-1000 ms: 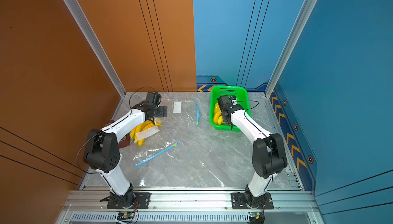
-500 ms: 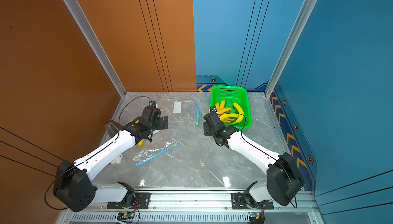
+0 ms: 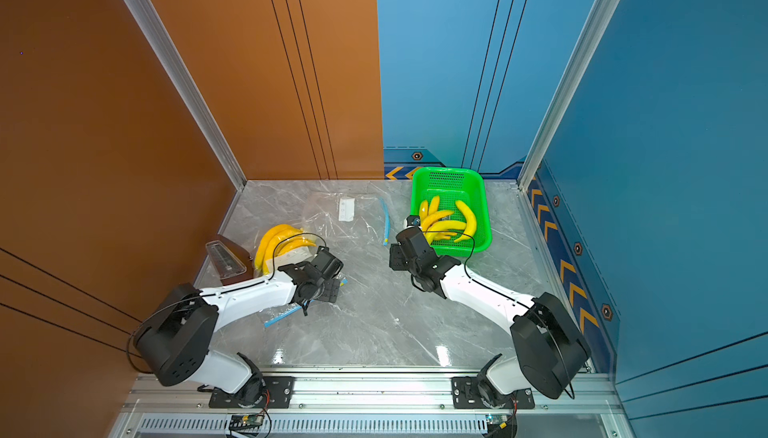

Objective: Open the zip-top bag and take out the banana
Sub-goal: Unzip the zipper on the zipper food storage bag.

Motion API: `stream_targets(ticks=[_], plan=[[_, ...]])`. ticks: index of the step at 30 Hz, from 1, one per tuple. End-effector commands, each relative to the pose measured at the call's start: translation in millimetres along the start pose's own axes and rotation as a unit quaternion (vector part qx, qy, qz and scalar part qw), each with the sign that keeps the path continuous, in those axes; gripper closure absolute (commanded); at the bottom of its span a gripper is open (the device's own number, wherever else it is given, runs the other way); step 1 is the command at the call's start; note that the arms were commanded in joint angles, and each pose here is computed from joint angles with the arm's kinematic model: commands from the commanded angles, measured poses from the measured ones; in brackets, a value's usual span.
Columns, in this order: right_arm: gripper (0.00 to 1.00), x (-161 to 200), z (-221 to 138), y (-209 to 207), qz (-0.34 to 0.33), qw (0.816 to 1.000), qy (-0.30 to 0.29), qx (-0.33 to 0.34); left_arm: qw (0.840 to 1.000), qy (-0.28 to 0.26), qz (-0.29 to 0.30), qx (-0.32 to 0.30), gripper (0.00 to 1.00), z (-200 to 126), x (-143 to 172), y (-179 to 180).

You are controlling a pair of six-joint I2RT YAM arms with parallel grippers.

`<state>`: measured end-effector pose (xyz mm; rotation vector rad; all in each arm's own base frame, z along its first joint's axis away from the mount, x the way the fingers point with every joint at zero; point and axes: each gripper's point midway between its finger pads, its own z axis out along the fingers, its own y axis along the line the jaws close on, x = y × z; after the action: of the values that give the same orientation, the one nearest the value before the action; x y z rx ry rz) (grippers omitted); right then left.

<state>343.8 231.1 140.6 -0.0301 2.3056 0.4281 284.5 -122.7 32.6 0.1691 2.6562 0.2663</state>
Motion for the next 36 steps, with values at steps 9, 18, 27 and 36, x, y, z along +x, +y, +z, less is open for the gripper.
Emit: stream_targets(ticks=[9, 18, 27, 36], plan=[[0.38, 13, 8, -3, 0.005, 1.0, 0.014, 0.006, 0.997, 0.013, -0.04, 0.062, 0.42, 25, -17, -17], [0.39, 13, 9, -3, -0.002, 1.0, 0.019, 0.01, 0.996, -0.012, -0.016, 0.09, 0.98, 15, -20, -26], [0.38, 9, -2, -15, 0.02, 0.998, 0.019, -0.061, 0.987, -0.08, 0.063, 0.126, 1.0, -26, -20, -52], [0.4, 24, -8, 0, 0.01, 0.997, 0.051, -0.06, 0.952, -0.176, 0.124, 0.218, 1.0, -78, -19, -99]])
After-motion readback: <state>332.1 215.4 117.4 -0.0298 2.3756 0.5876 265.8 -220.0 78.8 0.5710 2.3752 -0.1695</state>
